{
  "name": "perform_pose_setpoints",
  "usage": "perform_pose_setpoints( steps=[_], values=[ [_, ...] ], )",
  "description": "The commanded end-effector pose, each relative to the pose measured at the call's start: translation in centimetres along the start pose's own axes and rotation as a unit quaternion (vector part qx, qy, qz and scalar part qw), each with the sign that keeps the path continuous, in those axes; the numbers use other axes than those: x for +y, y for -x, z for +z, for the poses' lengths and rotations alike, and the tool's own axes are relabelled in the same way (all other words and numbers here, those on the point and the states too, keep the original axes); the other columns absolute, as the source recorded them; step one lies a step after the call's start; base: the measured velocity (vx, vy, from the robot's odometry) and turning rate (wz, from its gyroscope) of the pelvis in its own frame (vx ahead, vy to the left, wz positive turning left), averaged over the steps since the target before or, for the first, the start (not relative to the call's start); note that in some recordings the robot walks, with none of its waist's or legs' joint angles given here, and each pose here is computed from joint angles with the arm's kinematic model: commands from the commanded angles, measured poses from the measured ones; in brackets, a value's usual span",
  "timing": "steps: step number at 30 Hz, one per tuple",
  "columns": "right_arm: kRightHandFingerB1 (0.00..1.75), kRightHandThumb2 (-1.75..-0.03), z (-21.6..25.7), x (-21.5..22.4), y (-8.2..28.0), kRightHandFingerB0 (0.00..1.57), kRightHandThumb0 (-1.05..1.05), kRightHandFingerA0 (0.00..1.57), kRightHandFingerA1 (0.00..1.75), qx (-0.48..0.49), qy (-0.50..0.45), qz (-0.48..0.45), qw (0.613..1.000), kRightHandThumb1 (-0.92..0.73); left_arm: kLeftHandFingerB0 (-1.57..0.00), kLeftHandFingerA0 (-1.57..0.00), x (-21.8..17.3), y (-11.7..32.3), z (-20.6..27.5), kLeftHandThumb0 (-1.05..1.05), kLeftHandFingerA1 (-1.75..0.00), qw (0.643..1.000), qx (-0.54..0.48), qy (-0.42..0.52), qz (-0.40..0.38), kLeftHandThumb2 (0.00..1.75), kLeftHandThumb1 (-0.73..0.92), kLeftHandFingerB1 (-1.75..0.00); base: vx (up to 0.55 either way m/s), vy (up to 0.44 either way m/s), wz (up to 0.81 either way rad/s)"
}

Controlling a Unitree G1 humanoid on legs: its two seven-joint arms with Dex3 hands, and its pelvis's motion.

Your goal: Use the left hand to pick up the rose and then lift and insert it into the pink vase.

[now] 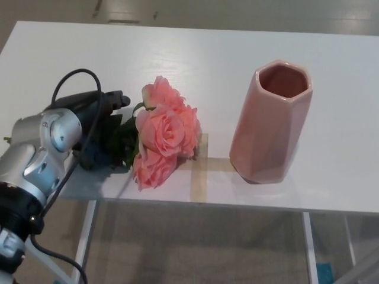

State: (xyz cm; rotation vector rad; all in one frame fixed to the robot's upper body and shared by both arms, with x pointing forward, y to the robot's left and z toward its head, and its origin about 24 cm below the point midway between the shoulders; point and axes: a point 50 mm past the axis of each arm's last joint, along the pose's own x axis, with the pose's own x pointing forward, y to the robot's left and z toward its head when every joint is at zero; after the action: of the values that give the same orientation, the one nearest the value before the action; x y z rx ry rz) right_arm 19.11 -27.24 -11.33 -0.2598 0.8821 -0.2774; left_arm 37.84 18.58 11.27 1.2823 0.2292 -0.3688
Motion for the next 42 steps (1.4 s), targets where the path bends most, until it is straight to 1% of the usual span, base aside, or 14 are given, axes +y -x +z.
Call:
perform_pose_setpoints(
  steps=[1,12,13,14,16,17,18,19,24,26,30,32,37,42],
  values=[
    [0.41,-0.57,-0.1,0.1,0.0,0.58,-0.27,0.73,0.45,0.005,-0.009,0.001,1.0,-0.58,-0.06,0.0,-0.9,-0.3,0.3,-0.53,-0.17,1.0,-0.008,0.005,-0.002,0.76,0.34,-0.3,0.0,0.0,0.0],
    [0.41,-0.57,-0.2,0.0,0.0,0.58,-0.27,0.73,0.45,0.002,-0.008,0.002,1.0,-0.58,-0.05,-0.03,-2.3,-0.3,0.4,-0.53,-0.2,0.999,-0.031,0.0,0.017,0.71,0.35,-0.38,0.0,0.0,0.0],
    [0.41,-0.57,-0.1,0.1,0.0,0.58,-0.27,0.72,0.44,0.0,-0.009,0.003,1.0,-0.59,-0.36,-0.67,-3.0,-0.3,0.5,-0.29,-0.41,0.998,-0.056,0.015,0.022,0.63,0.76,-0.32,0.0,0.0,0.0],
    [0.41,-0.57,0.0,0.1,0.0,0.58,-0.26,0.72,0.44,-0.002,-0.01,0.004,1.0,-0.59,-0.53,-0.91,-3.6,-0.3,0.6,-0.21,-0.72,0.996,-0.074,0.045,0.024,0.64,0.78,-0.36,0.0,0.0,0.0],
    [0.41,-0.57,0.1,0.1,0.0,0.58,-0.26,0.72,0.44,-0.003,-0.01,0.004,1.0,-0.59,-0.53,-0.91,-3.6,-0.3,0.6,-0.21,-0.72,0.995,-0.08,0.056,0.025,0.64,0.78,-0.36,0.0,0.0,0.0],
    [0.41,-0.57,0.1,0.0,0.0,0.59,-0.26,0.71,0.44,-0.003,-0.012,0.004,1.0,-0.59,-0.65,-1.06,-3.7,-0.3,0.8,-0.15,-0.9,0.995,-0.082,0.056,0.027,0.64,0.81,-0.42,0.0,0.0,0.0],
    [0.41,-0.57,0.2,0.0,0.0,0.59,-0.26,0.71,0.44,-0.003,-0.015,0.004,1.0,-0.59,-0.65,-1.06,-3.9,-0.3,1.0,-0.15,-0.9,0.994,-0.085,0.057,0.029,0.64,0.81,-0.42,0.0,0.0,0.0],
    [0.41,-0.57,0.2,0.1,0.0,0.59,-0.26,0.71,0.44,-0.004,-0.017,0.005,1.0,-0.59,-0.72,-0.94,-4.1,-0.3,1.2,-0.12,-1.32,0.994,-0.089,0.048,0.035,0.64,0.78,-0.46,0.0,0.0,0.0],
    [0.41,-0.57,0.5,0.1,-0.1,0.59,-0.26,0.71,0.44,-0.009,-0.021,0.006,1.0,-0.59,-0.88,-0.76,-4.0,-0.2,1.3,-0.12,-1.25,0.993,-0.099,0.038,0.053,0.63,0.74,-0.57,0.0,0.0,0.0],
    [0.41,-0.58,0.5,0.1,-0.1,0.58,-0.26,0.7,0.44,-0.008,-0.017,0.006,1.0,-0.59,-0.84,-0.89,-4.0,-0.1,1.2,-0.16,-0.86,0.993,-0.098,0.043,0.056,0.62,0.76,-0.53,0.0,0.0,0.0],
    [0.41,-0.58,0.5,-0.1,-0.1,0.58,-0.26,0.7,0.44,-0.006,-0.022,0.004,1.0,-0.59,-0.8,-0.86,-3.9,-0.2,1.1,-0.18,-0.95,0.992,-0.097,0.047,0.061,0.63,0.78,-0.5,0.0,0.0,0.0],
    [0.41,-0.58,0.5,0.0,-0.1,0.59,-0.26,0.7,0.44,-0.004,-0.023,0.003,1.0,-0.59,-0.85,-0.76,-3.9,-0.2,0.9,-0.18,-1.24,0.992,-0.096,0.053,0.069,0.64,0.78,-0.55,0.0,0.0,0.0],
    [0.41,-0.57,0.4,0.0,-0.1,0.59,-0.26,0.71,0.44,-0.003,-0.016,0.004,1.0,-0.59,-0.87,-0.79,-3.7,-0.3,0.9,-0.17,-1.2,0.99,-0.097,0.057,0.081,0.64,0.78,-0.6,0.0,0.0,0.0],
    [0.41,-0.58,0.4,-0.1,-0.1,0.58,-0.26,0.7,0.44,-0.009,-0.02,0.006,1.0,-0.59,-0.79,-0.72,-2.4,-0.2,1.1,-0.16,-1.31,0.985,-0.107,0.083,0.104,0.63,0.79,-0.88,0.0,0.0,0.0]
  ],
)
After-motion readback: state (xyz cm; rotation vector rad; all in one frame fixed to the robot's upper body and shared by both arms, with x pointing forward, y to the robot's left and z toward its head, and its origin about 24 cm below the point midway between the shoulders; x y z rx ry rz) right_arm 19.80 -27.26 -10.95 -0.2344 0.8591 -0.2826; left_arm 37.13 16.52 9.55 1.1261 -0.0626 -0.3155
